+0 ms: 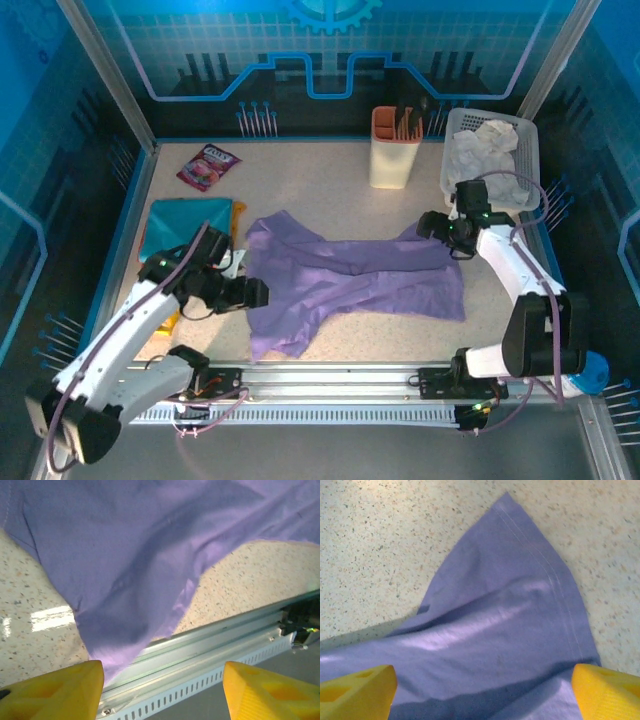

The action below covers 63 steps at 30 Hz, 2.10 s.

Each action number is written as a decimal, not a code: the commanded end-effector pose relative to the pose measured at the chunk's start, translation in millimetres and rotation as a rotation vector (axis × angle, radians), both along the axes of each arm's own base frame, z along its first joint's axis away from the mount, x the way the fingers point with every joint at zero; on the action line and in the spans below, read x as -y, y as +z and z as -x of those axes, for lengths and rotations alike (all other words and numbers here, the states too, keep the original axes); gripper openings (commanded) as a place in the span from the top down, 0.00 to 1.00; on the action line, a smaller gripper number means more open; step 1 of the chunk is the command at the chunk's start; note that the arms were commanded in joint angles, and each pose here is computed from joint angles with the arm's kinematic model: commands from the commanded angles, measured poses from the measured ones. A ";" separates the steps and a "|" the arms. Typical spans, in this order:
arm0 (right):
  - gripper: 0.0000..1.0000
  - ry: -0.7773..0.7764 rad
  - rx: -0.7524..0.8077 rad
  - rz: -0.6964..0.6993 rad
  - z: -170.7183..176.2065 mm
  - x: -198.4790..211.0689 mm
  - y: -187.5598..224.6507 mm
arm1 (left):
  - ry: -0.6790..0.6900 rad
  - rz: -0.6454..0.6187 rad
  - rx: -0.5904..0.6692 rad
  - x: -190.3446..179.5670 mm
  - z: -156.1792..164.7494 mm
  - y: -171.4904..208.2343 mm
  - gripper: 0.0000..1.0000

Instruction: Fold and stack the t-shirts

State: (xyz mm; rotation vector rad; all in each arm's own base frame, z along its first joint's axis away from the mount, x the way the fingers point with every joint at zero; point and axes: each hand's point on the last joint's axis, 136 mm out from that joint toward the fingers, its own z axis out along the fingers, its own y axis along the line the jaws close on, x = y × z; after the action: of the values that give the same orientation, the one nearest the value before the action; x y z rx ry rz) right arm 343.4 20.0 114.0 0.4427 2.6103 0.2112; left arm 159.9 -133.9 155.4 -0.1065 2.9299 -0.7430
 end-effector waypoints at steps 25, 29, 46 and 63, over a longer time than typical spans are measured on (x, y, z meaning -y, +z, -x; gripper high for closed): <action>0.56 0.060 -0.215 0.175 -89.5 -28.0 -91.7 | 0.190 -0.145 0.133 -1.1 -262.9 -55.0 0.40; 0.99 0.057 -0.168 0.157 -95.8 -30.6 -73.5 | 0.181 -0.145 0.119 2.8 -274.4 -61.4 0.41; 1.00 -0.084 0.079 0.075 29.1 -10.9 9.8 | 0.181 -0.141 -0.018 22.9 -307.9 -117.1 0.42; 1.00 -0.079 -0.020 0.037 63.7 -16.9 -39.2 | 0.182 -0.174 -0.028 26.2 -309.0 -127.1 1.00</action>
State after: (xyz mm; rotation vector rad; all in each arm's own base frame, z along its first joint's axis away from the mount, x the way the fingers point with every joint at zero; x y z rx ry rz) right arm 268.9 29.1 66.8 0.5415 2.6260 0.0968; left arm 477.1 -159.8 21.6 -0.3827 2.9295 -0.4802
